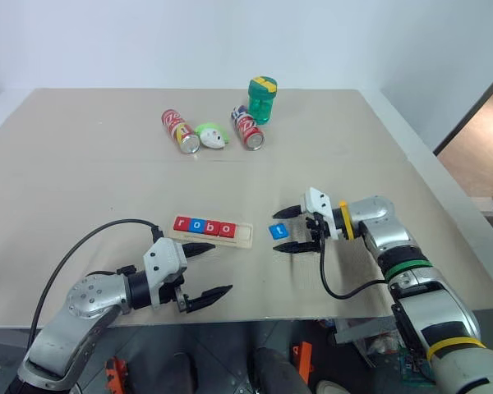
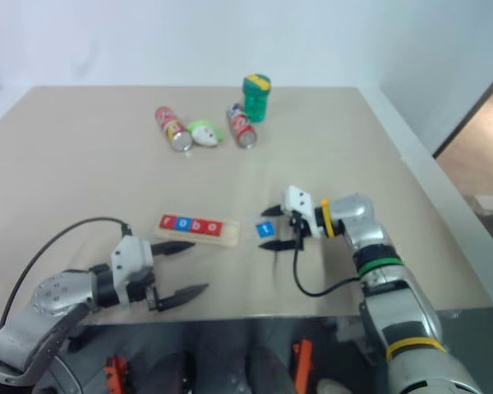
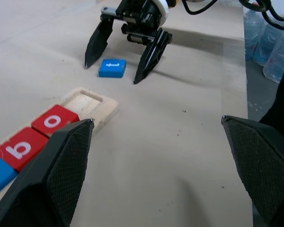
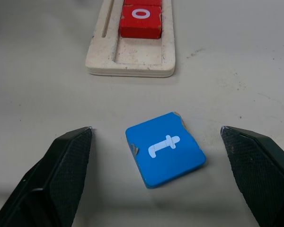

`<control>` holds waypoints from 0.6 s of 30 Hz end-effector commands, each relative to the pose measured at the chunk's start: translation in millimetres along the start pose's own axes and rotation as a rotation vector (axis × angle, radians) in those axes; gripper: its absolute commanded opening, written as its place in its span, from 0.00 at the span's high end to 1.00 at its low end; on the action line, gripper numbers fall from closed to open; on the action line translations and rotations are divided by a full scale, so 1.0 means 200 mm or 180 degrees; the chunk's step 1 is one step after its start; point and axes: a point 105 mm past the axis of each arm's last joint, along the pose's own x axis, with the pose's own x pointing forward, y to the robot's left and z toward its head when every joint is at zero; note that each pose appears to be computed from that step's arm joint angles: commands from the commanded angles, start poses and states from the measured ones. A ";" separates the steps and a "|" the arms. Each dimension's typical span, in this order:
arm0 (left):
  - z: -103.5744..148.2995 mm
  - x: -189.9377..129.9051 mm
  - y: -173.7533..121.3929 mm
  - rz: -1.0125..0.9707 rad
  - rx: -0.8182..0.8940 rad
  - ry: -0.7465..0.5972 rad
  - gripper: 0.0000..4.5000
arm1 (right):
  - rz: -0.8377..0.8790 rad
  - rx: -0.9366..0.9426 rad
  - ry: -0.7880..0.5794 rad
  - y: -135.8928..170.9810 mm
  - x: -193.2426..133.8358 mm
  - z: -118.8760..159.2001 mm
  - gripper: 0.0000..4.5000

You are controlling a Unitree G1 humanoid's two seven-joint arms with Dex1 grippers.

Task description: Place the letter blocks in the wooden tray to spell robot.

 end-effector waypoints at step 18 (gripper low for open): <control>0.03 0.02 0.02 -0.0093 0.0093 -0.0059 0.00 | -0.0290 0.0508 -0.0086 0.14 -0.04 -0.03 0.57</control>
